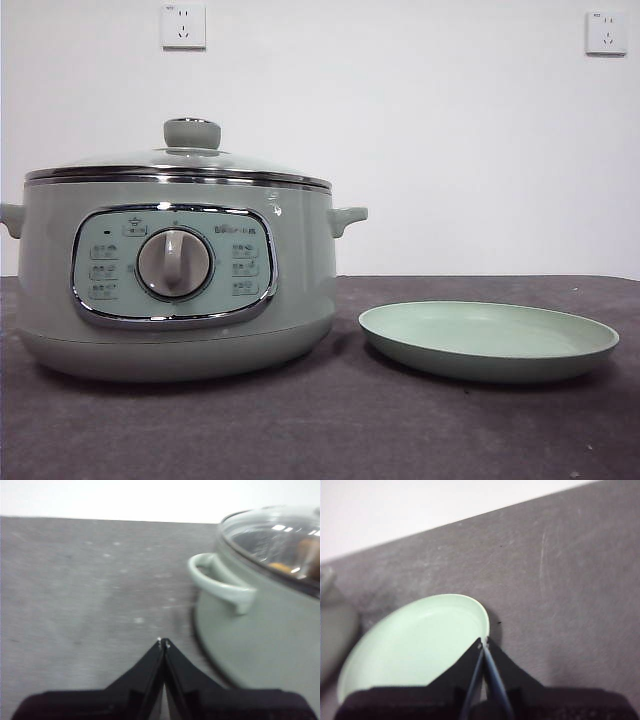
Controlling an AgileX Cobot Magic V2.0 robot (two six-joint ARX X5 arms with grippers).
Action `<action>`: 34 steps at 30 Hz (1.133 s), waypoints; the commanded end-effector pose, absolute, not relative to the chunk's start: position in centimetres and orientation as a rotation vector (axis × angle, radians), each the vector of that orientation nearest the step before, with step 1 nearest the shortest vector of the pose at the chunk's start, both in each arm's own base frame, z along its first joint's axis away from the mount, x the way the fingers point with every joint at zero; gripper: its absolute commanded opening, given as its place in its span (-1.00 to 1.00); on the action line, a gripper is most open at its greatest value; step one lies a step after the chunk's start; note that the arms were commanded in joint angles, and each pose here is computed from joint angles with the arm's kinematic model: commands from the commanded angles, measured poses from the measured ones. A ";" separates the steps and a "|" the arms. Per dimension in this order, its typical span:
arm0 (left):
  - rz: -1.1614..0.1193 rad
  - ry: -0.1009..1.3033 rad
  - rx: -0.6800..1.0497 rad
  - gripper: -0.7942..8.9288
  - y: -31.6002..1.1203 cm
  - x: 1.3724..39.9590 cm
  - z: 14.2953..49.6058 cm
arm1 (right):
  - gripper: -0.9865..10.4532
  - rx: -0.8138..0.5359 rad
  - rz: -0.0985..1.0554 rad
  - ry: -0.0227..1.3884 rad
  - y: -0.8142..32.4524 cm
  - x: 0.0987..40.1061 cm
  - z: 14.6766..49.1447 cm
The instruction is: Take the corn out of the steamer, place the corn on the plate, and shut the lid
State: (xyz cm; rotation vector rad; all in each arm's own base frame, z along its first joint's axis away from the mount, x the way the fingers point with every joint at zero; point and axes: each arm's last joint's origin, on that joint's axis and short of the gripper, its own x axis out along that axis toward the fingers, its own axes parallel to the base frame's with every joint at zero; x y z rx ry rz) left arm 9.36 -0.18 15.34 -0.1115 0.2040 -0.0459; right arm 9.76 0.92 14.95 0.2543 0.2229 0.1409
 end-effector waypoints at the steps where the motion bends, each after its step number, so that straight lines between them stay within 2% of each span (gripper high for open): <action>1: -0.123 0.225 -0.336 -0.84 -0.5 9.4 14.9 | -0.82 0.530 0.113 0.229 0.9 9.8 14.8; 4: -0.196 0.235 -0.402 -0.84 -0.7 9.4 15.0 | -0.82 0.636 0.102 0.231 0.9 9.9 14.8; 12: -0.260 0.191 -0.416 -0.85 -0.8 9.1 16.7 | -0.85 0.627 0.131 0.222 1.0 9.7 16.1; 19: -0.270 0.175 -0.402 -0.85 -0.8 8.5 21.7 | -0.85 0.493 0.182 0.246 1.1 10.1 20.5; 26: -0.358 0.214 -0.317 -0.85 -1.1 9.8 27.5 | -0.85 0.353 0.260 0.312 1.4 12.0 26.2; 32: -0.480 0.295 -0.262 -0.85 -1.4 12.3 31.6 | -0.83 0.259 0.382 0.407 1.9 14.3 30.4; 34: -0.510 0.342 -0.253 -0.85 -1.5 13.4 32.5 | -0.83 0.232 0.455 0.456 2.2 15.1 31.5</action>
